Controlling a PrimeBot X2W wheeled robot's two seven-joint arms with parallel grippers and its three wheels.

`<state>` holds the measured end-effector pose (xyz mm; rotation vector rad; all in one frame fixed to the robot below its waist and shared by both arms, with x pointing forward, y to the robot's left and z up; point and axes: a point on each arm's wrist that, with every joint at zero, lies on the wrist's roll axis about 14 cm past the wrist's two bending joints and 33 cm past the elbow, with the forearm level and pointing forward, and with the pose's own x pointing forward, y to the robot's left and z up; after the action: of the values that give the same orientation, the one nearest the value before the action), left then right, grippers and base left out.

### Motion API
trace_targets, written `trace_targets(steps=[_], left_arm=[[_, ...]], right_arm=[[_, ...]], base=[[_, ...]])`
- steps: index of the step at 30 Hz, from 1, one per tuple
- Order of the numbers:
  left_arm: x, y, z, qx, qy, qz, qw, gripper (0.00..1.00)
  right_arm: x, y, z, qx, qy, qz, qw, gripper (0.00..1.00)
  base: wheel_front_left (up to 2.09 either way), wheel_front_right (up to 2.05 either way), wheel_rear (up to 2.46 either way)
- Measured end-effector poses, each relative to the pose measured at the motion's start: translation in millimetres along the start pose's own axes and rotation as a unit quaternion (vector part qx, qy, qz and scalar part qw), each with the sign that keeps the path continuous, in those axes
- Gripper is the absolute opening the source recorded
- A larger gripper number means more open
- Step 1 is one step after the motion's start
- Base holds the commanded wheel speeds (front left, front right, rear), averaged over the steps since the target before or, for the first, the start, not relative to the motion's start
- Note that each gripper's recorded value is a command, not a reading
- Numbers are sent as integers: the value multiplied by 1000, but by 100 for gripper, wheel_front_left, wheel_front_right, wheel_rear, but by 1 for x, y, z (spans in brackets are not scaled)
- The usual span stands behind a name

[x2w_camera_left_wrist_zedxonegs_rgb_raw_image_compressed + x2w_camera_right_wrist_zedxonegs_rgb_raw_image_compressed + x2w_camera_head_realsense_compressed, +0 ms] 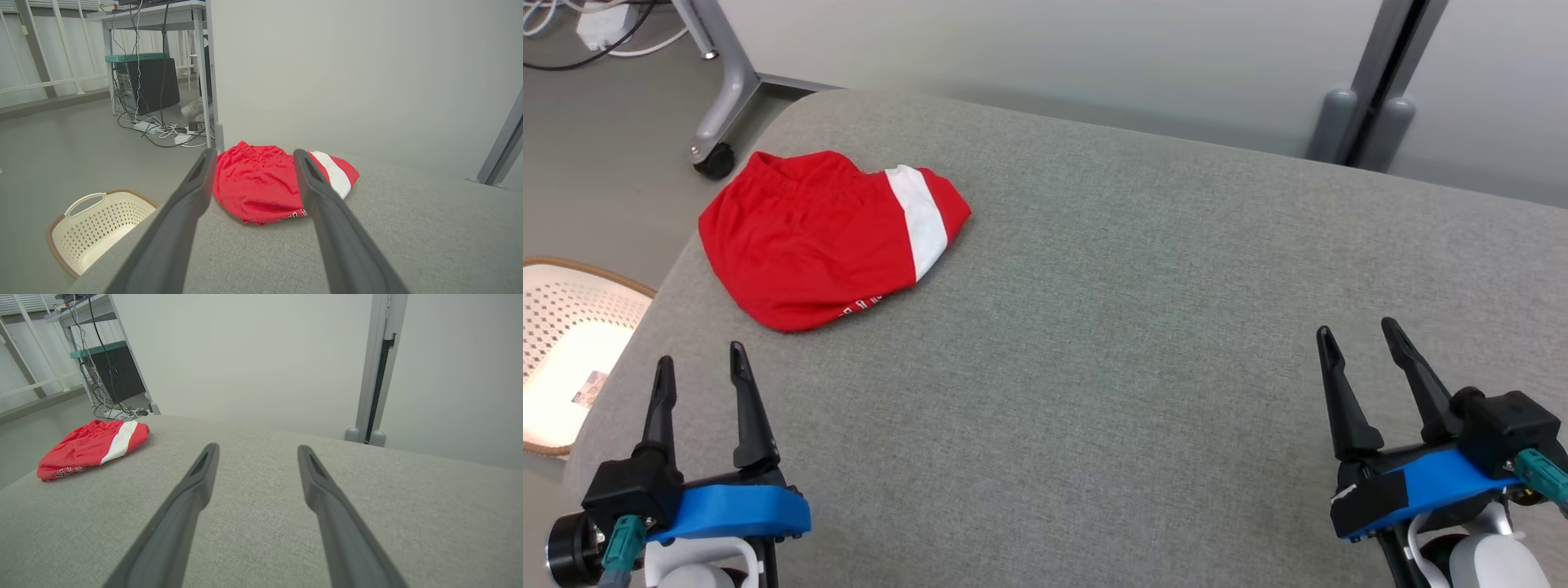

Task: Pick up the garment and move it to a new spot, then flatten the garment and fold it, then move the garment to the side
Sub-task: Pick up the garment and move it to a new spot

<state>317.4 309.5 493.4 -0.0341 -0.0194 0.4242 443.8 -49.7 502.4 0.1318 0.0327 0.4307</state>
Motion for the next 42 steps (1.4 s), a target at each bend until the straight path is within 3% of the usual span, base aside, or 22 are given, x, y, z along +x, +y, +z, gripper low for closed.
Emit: trace_targets(steps=[6,14,27,35,42], left_arm=[[-8,20,-2,7,7,27,1000,100],[1,12,-3,4,7,19,1000,100],[129,-49,28,32,-30,-67,997,100],[199,-83,-24,48,45,-95,993,100],[211,-84,-103,67,175,-92,978,100]], right_arm=[[9,11,-5,3,5,19,1000,100],[6,2,-7,2,9,9,1000,100],[2,-77,-14,-30,18,-74,997,100],[-9,-129,-35,-55,49,-129,989,100],[-13,-153,-40,-63,51,-157,984,100]], base=[[0,0,0],[0,0,0],[0,0,0],[0,0,0],[0,0,0]])
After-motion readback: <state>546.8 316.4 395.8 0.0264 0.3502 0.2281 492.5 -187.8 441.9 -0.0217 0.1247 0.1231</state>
